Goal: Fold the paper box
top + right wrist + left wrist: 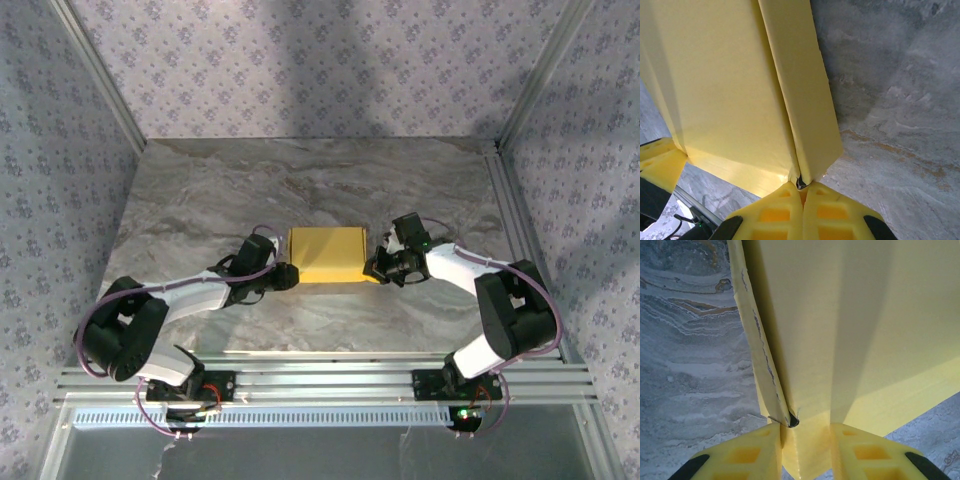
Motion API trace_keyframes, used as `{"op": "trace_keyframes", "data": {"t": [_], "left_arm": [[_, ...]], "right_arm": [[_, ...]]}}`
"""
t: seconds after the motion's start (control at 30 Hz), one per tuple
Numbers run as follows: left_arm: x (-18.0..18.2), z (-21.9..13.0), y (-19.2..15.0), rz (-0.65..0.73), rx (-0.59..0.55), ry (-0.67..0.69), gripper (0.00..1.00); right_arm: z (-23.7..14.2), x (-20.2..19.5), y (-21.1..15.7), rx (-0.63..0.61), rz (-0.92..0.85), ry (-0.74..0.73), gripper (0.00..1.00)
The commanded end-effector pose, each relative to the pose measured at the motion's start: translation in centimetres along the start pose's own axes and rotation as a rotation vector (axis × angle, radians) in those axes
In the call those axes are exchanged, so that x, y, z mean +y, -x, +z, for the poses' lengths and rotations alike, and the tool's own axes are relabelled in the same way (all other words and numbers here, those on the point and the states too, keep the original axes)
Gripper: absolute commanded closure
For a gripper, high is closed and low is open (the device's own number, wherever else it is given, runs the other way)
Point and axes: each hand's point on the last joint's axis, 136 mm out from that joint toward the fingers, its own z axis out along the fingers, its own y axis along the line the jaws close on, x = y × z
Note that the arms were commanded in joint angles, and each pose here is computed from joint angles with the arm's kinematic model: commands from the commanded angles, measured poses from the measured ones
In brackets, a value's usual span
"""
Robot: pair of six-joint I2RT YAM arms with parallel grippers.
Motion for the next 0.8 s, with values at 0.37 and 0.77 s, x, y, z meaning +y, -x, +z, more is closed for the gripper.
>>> {"op": "trace_keyframes", "data": {"t": [0.37, 0.77], "left_arm": [[-2.6, -1.0, -0.5, -0.032, 0.048, -0.084, 0.76], [-2.4, -1.1, -0.8, -0.027, 0.074, -0.066, 0.79]], "right_arm": [[0.1, 1.2, 0.5, 0.015, -0.004, 0.044, 1.0], [0.0, 1.3, 0.5, 0.018, -0.004, 0.031, 1.0]]}}
